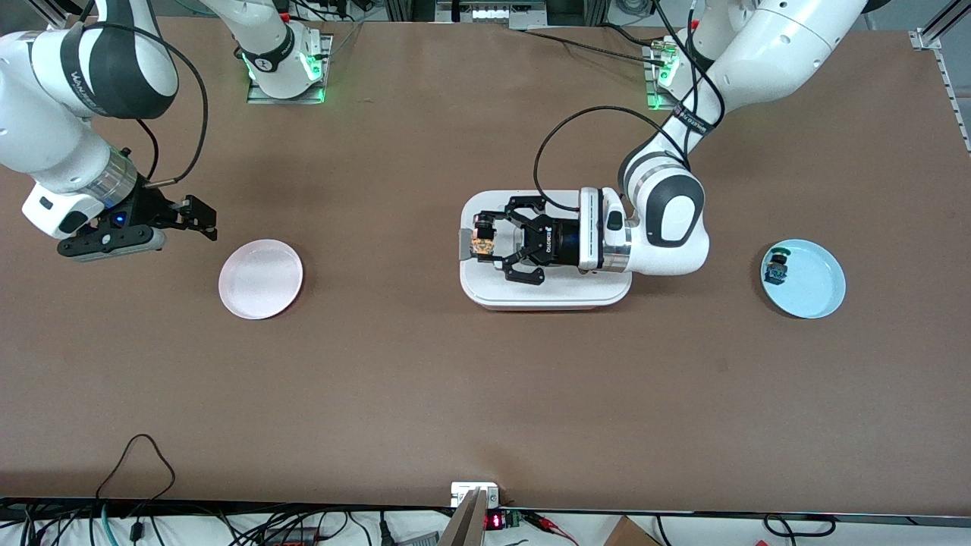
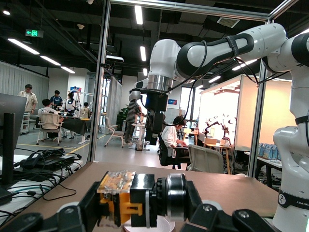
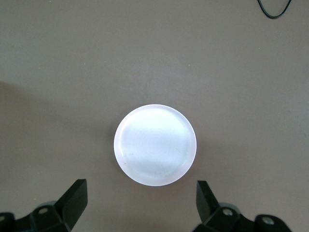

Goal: Transfer orange switch to right arm and place
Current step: 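Hold the switch with the left gripper while the right gripper approaches, then close the right gripper on the orange switch beside the left gripper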

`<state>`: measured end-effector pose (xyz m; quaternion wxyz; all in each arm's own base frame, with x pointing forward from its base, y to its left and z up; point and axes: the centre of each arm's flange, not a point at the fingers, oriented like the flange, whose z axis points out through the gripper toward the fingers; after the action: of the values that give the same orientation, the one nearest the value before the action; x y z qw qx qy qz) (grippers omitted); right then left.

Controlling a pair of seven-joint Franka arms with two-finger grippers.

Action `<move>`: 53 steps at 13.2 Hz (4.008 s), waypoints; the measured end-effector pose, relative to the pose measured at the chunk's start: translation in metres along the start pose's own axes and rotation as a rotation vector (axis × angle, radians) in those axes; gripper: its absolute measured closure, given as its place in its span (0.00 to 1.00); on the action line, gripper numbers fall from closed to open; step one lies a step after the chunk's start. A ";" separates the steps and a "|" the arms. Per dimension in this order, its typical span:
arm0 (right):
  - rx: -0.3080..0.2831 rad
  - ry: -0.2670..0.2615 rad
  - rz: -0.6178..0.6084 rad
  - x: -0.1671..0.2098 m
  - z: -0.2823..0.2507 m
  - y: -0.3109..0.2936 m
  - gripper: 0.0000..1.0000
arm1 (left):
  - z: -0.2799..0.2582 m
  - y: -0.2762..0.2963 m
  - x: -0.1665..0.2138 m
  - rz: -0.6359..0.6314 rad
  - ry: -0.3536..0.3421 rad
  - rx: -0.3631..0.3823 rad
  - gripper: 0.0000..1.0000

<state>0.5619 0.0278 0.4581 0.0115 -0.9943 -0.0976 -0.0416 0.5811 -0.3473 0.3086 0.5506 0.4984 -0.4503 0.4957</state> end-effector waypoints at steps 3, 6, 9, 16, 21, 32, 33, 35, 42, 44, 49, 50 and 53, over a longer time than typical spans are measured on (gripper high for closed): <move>0.015 -0.003 -0.017 0.000 0.000 -0.003 0.00 | 0.000 0.000 -0.001 -0.001 -0.001 0.000 0.29; 0.248 -0.017 -0.018 -0.005 0.003 -0.018 0.00 | 0.000 0.001 -0.002 -0.002 -0.003 0.001 0.29; 0.610 -0.011 -0.045 -0.013 0.007 -0.033 0.00 | 0.000 0.001 -0.003 -0.003 -0.004 0.001 0.29; 1.425 -0.008 0.011 -0.020 0.086 -0.034 0.00 | 0.000 0.001 -0.004 -0.004 -0.004 0.001 0.29; 1.552 -0.011 0.068 -0.013 0.097 -0.040 0.00 | 0.000 0.001 -0.004 -0.003 -0.004 0.001 0.29; 1.550 0.023 0.356 0.025 0.111 -0.208 0.00 | 0.005 0.003 -0.002 -0.015 0.017 0.010 0.29; 1.547 0.033 0.384 0.026 0.111 -0.226 0.00 | 0.005 0.003 -0.002 -0.014 0.017 0.010 0.29; 1.552 0.047 0.415 0.026 0.108 -0.251 0.00 | 0.005 0.003 -0.002 -0.014 0.017 0.010 0.29; 1.499 0.087 0.480 0.031 0.108 -0.310 0.00 | 0.005 0.003 -0.002 -0.014 0.016 0.011 0.29; 1.490 0.089 0.485 0.031 0.109 -0.326 0.01 | 0.005 0.003 -0.002 -0.014 0.016 0.011 0.29; 1.487 0.089 0.496 0.035 0.115 -0.334 0.07 | 0.005 0.003 -0.002 -0.014 0.016 0.011 0.29; 1.486 0.092 0.496 0.035 0.114 -0.333 0.17 | 0.005 0.003 -0.002 -0.014 0.018 0.012 0.29; 1.472 0.100 0.497 0.035 0.121 -0.332 0.52 | 0.005 0.001 0.002 -0.016 0.034 0.024 0.29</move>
<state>0.5415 0.3638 0.3454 0.6821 -0.7202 0.1262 -0.0069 0.5806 -0.3522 0.3116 0.5560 0.5000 -0.4309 0.5052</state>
